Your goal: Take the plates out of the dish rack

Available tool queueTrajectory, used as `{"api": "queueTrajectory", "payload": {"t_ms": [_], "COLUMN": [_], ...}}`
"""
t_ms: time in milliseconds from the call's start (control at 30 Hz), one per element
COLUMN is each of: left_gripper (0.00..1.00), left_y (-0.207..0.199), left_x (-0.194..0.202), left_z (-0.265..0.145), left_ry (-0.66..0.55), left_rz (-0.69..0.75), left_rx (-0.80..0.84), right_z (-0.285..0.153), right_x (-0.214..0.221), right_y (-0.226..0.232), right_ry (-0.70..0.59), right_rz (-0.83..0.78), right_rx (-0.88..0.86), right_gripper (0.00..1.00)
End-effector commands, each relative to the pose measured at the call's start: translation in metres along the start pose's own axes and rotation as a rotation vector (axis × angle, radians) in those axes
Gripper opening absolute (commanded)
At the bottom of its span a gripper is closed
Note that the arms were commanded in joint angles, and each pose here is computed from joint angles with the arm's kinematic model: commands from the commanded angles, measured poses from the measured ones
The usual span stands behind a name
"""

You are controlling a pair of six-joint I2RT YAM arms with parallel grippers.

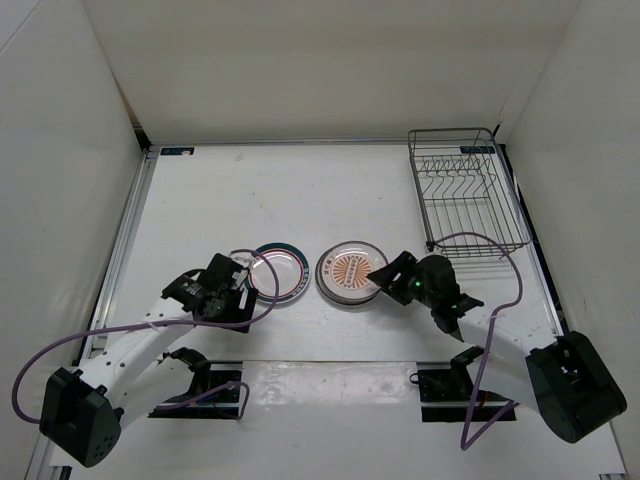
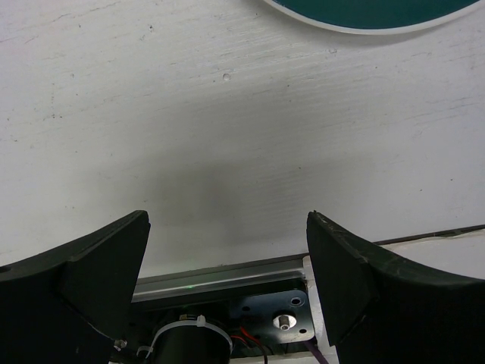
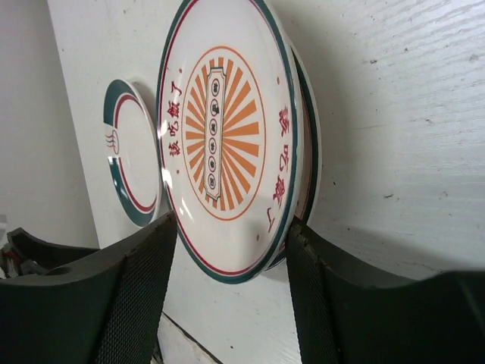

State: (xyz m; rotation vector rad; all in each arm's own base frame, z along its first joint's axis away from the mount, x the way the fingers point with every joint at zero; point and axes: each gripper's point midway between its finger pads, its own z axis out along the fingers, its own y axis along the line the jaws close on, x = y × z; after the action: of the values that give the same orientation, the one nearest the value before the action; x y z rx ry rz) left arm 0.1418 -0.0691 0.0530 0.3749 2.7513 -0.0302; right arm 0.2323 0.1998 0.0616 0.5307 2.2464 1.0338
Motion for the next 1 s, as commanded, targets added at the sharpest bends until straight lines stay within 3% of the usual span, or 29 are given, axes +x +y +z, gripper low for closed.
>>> {"api": "queueTrajectory", "payload": {"t_ms": [0,200,233,300,333,400,500,700,900,933,967], "left_gripper": [0.96,0.96,0.96,0.96,0.96,0.96,0.96,0.96,0.96,0.96,0.96], "left_y": [-0.004,-0.004,-0.003,-0.003,-0.004,-0.003,-0.001,-0.002,-0.01,-0.012,-0.013], "left_x": [-0.011,-0.012,-0.013,-0.013,-0.014,-0.015,-0.021,-0.026,-0.029,-0.028,-0.027], "left_z": [-0.007,-0.006,-0.006,-0.006,-0.007,-0.007,-0.01,-0.013,-0.016,-0.015,-0.015], "left_ry": [-0.034,-0.022,-0.027,-0.033,-0.044,-0.065,-0.114,-0.181,-0.214,-0.212,-0.229], "left_rz": [-0.009,0.0,0.0,-0.002,-0.001,-0.004,-0.008,-0.015,-0.009,-0.004,0.0], "left_rx": [0.016,0.013,0.01,0.013,0.018,0.017,0.013,0.027,0.077,0.092,0.101], "right_z": [-0.005,-0.022,-0.031,-0.04,-0.052,-0.065,-0.105,-0.152,-0.191,-0.195,-0.198], "right_x": [-0.013,-0.023,-0.01,-0.016,0.001,-0.013,-0.014,-0.028,-0.033,-0.032,-0.034], "right_y": [0.009,-0.004,-0.02,-0.004,-0.02,0.005,-0.017,-0.008,0.001,0.002,0.007], "right_ry": [-0.083,-0.099,-0.046,-0.034,0.052,0.063,0.105,0.066,0.041,0.045,0.039], "right_rz": [0.005,0.011,0.003,-0.063,-0.077,-0.174,-0.224,-0.45,-0.54,-0.541,-0.549], "right_rx": [-0.041,0.15,0.228,0.201,0.278,0.26,0.461,0.407,0.373,0.373,0.359], "right_gripper": [0.62,0.67,0.67,0.71,0.72,0.72,0.74,0.79,0.82,0.9,0.9]}}
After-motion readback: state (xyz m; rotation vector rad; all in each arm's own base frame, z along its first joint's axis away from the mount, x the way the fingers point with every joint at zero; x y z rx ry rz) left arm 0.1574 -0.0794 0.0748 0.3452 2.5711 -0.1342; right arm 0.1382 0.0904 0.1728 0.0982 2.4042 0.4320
